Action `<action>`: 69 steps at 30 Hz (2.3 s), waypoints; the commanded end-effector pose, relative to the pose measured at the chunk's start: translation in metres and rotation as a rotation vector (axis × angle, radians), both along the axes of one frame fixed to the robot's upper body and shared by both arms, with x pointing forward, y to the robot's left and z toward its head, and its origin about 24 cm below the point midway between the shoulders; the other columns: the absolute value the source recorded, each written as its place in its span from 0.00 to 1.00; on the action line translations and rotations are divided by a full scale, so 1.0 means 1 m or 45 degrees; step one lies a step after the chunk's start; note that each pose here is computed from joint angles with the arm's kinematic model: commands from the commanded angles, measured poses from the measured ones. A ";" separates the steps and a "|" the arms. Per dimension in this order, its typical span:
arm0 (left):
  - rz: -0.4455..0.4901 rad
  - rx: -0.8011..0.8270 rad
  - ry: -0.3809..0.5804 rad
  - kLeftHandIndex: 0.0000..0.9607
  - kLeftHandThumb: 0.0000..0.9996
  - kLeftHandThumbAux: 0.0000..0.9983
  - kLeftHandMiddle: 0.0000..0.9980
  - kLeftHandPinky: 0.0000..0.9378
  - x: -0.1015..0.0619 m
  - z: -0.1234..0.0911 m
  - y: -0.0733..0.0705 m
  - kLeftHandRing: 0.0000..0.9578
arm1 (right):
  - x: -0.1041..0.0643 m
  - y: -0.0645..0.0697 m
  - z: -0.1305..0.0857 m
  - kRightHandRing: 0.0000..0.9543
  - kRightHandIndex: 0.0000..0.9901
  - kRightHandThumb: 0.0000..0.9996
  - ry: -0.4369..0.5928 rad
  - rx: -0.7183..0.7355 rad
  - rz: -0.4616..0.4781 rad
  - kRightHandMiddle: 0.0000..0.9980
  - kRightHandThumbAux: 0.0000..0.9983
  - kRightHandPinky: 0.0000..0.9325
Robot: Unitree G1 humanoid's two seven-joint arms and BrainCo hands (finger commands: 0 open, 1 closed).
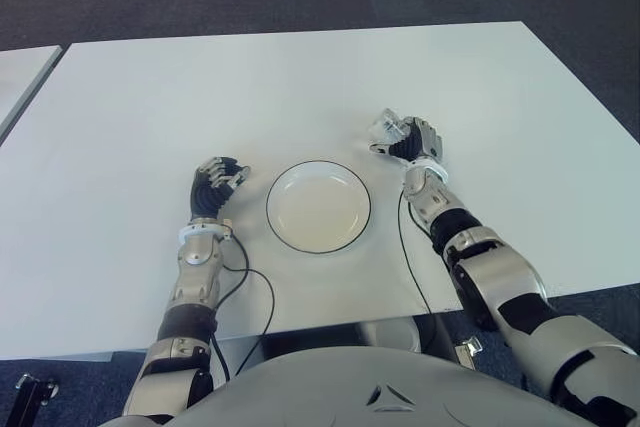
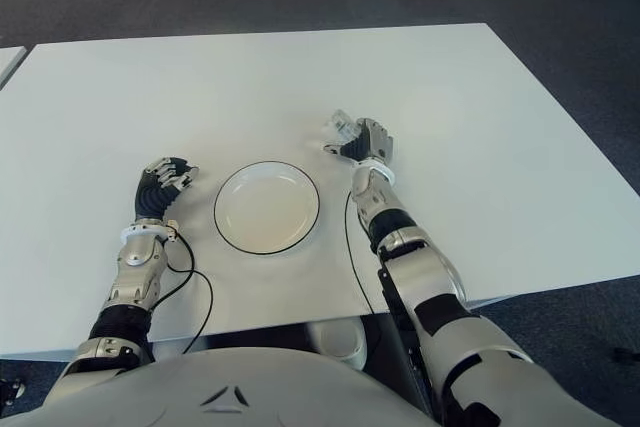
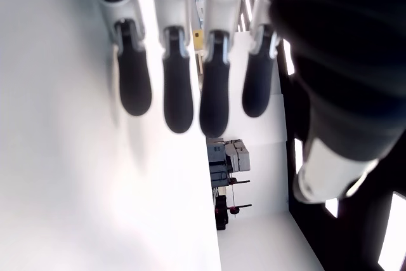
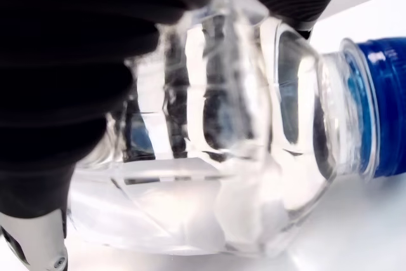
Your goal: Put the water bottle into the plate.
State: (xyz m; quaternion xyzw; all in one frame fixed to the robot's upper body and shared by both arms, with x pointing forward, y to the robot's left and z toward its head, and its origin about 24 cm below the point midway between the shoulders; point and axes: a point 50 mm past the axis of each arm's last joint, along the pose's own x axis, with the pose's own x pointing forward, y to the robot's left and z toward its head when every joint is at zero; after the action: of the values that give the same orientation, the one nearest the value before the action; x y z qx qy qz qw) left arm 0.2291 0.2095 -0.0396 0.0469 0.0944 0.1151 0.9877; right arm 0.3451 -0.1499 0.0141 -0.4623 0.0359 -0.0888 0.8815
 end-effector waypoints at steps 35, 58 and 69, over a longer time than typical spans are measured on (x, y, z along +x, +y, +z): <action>0.039 -0.039 0.273 0.45 0.70 0.72 0.49 0.51 -0.027 -0.033 -0.003 0.50 | -0.042 0.068 0.060 0.93 0.44 0.70 -0.882 0.197 0.841 0.89 0.73 0.93; 0.054 -0.039 0.265 0.45 0.71 0.72 0.52 0.53 -0.026 -0.032 -0.004 0.53 | -0.060 0.085 0.031 0.94 0.44 0.71 -0.096 -0.223 1.407 0.93 0.72 0.95; 0.049 -0.044 0.271 0.45 0.70 0.72 0.50 0.50 -0.026 -0.032 -0.003 0.51 | -0.067 0.085 0.022 0.68 0.44 0.70 0.317 -0.421 1.416 0.68 0.73 0.66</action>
State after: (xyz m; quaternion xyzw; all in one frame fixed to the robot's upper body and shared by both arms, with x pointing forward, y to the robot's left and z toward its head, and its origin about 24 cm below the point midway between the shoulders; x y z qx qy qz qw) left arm 0.2297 0.2075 -0.0389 0.0483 0.0996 0.1239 0.9861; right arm 0.2798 -0.0646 0.0363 -0.5362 -0.1418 0.4291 0.7129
